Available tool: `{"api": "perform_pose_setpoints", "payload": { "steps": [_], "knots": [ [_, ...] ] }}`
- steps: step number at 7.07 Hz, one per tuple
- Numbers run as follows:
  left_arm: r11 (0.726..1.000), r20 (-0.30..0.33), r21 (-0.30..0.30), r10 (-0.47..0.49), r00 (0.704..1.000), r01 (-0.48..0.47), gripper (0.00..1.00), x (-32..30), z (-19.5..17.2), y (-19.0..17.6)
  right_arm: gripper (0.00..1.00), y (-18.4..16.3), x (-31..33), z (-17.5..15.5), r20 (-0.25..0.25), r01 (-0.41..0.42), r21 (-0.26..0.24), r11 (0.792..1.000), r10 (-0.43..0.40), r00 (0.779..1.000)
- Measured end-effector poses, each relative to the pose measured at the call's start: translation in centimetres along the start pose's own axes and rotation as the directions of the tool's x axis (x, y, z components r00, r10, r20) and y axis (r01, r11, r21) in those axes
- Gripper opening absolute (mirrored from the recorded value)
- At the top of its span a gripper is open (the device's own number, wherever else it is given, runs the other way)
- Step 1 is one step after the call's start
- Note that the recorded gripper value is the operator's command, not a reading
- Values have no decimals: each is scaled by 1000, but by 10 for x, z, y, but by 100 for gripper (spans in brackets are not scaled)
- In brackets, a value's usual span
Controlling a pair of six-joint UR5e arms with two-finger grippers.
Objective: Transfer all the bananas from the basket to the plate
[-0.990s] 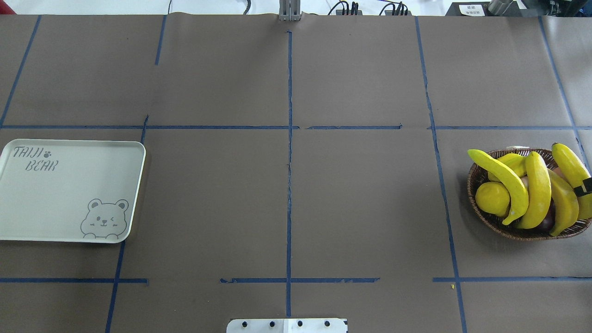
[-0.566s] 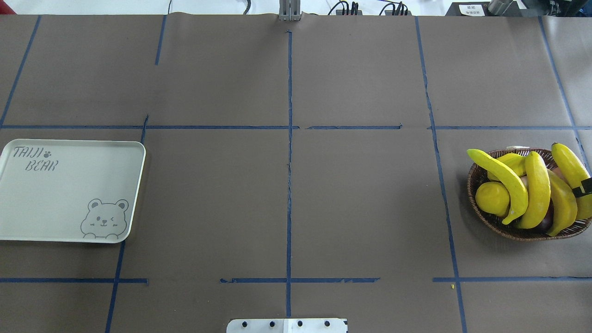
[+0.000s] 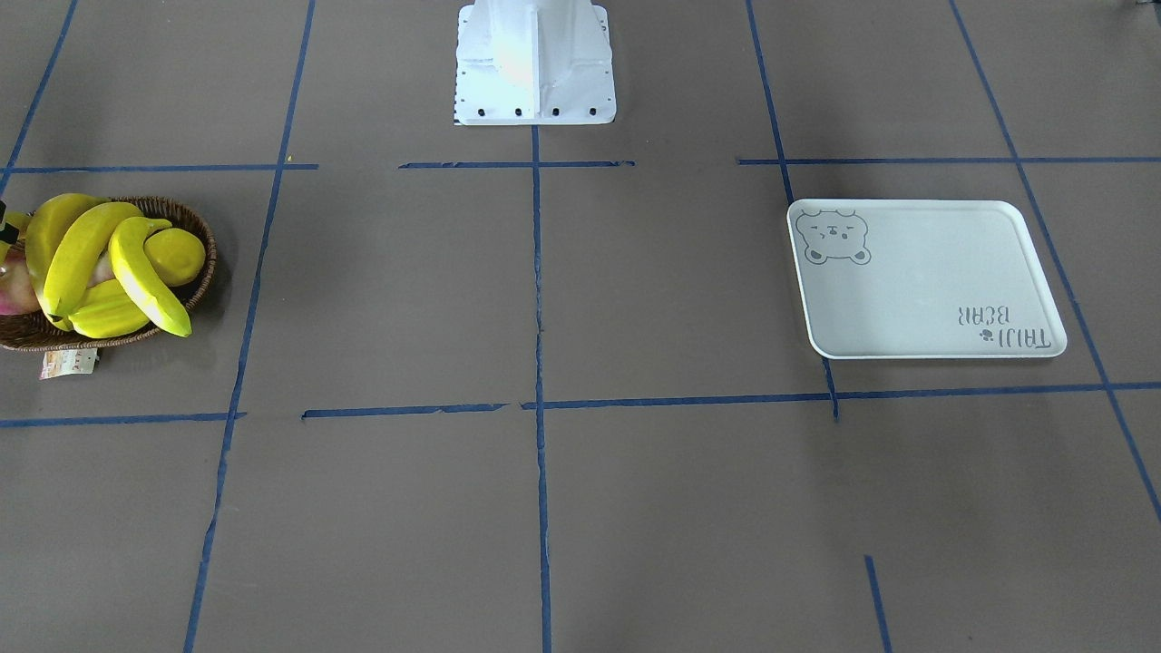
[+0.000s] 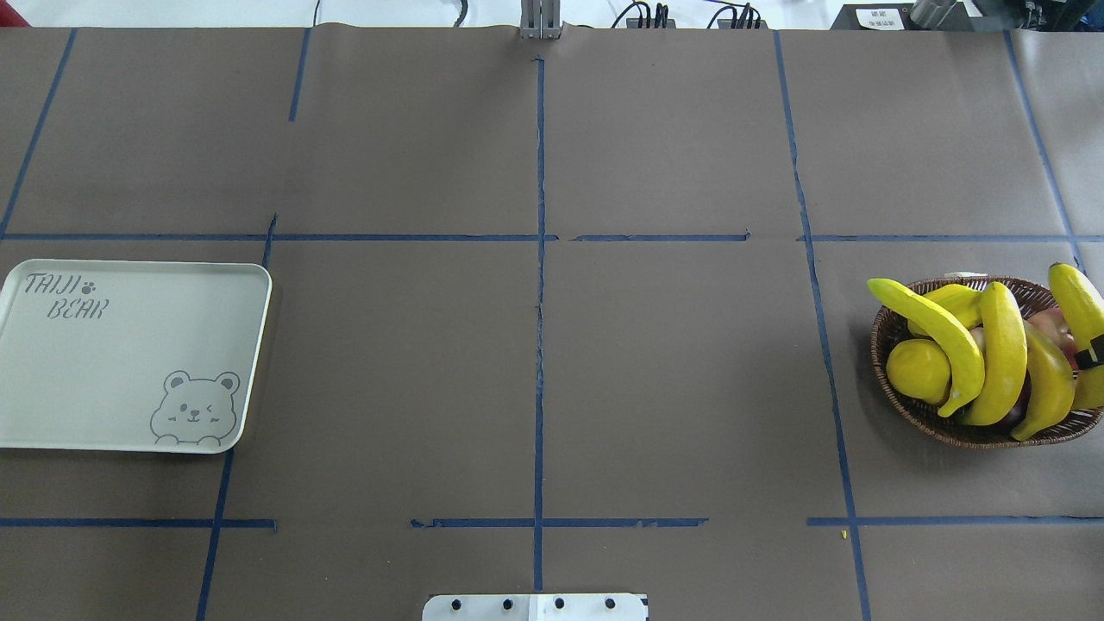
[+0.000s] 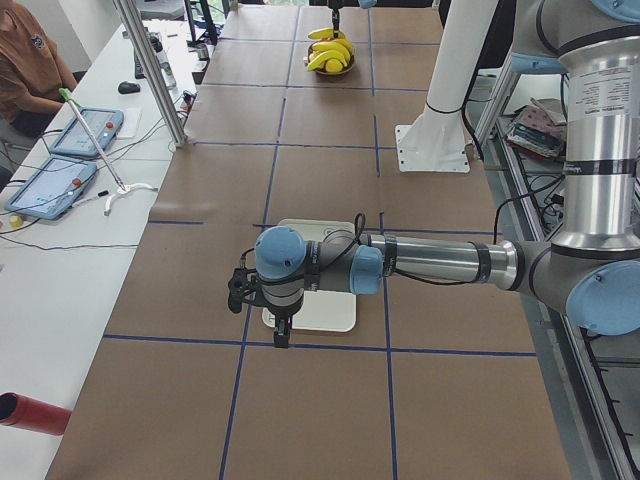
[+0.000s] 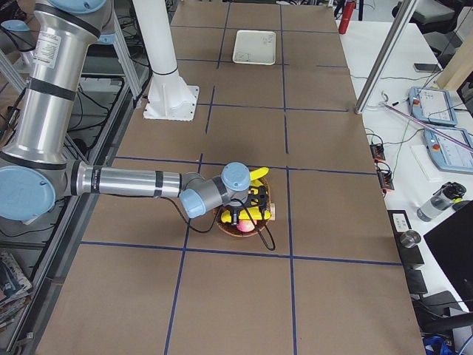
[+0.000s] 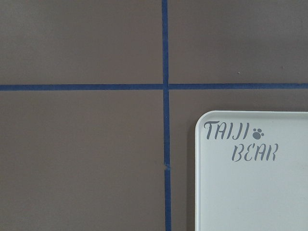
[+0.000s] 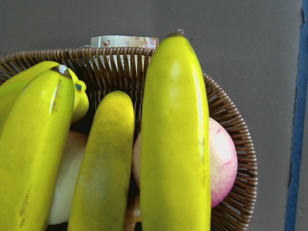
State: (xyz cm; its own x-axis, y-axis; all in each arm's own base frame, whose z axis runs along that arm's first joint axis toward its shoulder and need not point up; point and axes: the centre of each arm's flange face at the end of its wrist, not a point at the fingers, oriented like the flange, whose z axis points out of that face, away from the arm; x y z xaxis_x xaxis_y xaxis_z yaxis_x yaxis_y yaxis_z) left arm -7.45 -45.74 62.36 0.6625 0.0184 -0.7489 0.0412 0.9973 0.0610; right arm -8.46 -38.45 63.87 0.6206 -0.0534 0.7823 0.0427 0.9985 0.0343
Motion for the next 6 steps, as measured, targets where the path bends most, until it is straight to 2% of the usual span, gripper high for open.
{"api": "perform_pose_setpoints", "payload": {
  "steps": [2, 4, 5, 6],
  "knots": [
    [1000, -2, 0, 0, 1000, 0, 100, 1, 0, 0, 0, 6, -1, -15, 13, -4, 20, 1000, 3, 1000],
    [1000, -3, -1, -2, 1000, 2, 100, 0, 0, 0, 0, 39, -3, -41, 50, -24, 19, 1000, 23, 999],
    [1000, -3, -2, -2, 1000, 2, 100, 0, 1, 0, 0, 51, -11, -56, 53, -36, 21, 999, 35, 998],
    [1000, -3, -2, -3, 1000, 3, 100, -1, 1, 0, 0, 54, -17, -73, 36, -53, 33, 998, 52, 998]
  ]
}}
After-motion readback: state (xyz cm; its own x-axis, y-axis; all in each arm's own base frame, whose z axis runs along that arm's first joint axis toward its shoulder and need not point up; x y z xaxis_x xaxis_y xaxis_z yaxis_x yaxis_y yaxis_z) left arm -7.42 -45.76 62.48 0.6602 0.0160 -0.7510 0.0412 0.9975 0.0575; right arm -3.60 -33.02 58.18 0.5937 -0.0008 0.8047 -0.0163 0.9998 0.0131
